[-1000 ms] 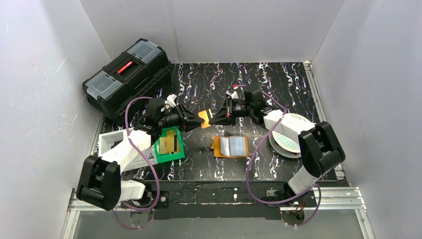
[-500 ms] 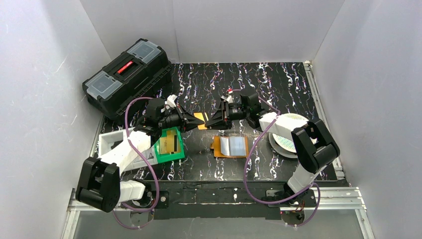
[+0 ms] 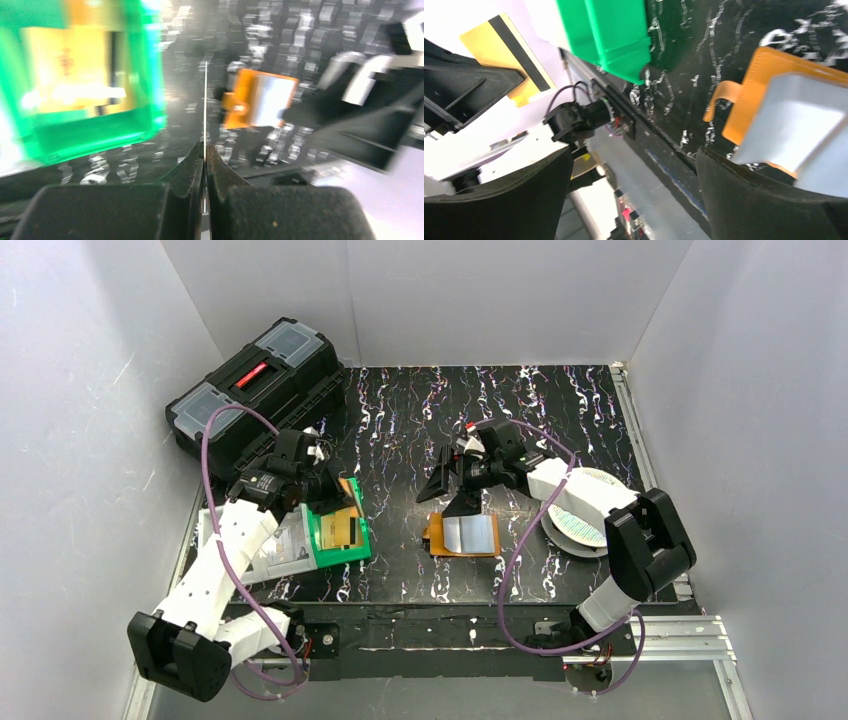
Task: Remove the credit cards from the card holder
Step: Place the credit card in the storage box.
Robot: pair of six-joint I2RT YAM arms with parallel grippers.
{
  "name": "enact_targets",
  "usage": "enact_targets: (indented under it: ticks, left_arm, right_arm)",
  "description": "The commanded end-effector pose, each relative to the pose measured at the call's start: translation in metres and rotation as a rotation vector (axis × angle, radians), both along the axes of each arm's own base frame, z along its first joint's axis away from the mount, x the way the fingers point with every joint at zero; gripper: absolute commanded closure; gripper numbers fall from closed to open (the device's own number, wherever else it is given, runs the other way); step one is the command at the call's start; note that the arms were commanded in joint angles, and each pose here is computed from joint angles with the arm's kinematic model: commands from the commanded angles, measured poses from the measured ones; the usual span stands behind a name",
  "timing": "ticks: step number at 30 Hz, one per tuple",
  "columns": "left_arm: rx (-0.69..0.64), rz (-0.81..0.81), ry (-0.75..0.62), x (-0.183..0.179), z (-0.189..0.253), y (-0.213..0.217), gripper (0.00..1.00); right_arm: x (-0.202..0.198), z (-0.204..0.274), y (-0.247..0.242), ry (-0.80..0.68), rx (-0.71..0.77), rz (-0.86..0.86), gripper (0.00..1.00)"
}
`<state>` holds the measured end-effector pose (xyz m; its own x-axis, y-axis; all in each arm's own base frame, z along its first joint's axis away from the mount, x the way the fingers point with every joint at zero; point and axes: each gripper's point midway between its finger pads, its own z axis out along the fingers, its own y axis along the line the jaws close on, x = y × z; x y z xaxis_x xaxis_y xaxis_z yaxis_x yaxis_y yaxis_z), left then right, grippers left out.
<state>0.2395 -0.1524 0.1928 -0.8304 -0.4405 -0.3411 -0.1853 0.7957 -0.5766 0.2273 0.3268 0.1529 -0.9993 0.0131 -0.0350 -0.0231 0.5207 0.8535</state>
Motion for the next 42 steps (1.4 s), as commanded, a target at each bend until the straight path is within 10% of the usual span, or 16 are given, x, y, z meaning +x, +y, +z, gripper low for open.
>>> enact_targets:
  ticks: [1,20,29,42]
  left_arm:
    - [0.466,0.05,0.195,-0.042,-0.043,0.083,1.0]
    - [0.869,-0.003,0.36,-0.006,-0.103,0.092,0.99]
    - [0.801,-0.02,0.34,-0.002,-0.101,0.079,0.64]
    - [0.548,-0.116,0.147,0.004,-0.033,0.025,0.57]
  right_arm:
    - [0.011,0.004,-0.022,-0.133,-0.157,-0.041,0.02]
    - [0.011,-0.003,-0.054,-0.23,-0.321,-0.072,0.02]
    - [0.007,-0.01,-0.065,-0.235,-0.375,-0.075,0.02]
    - [0.01,-0.028,-0.093,-0.197,-0.488,-0.173,0.02]
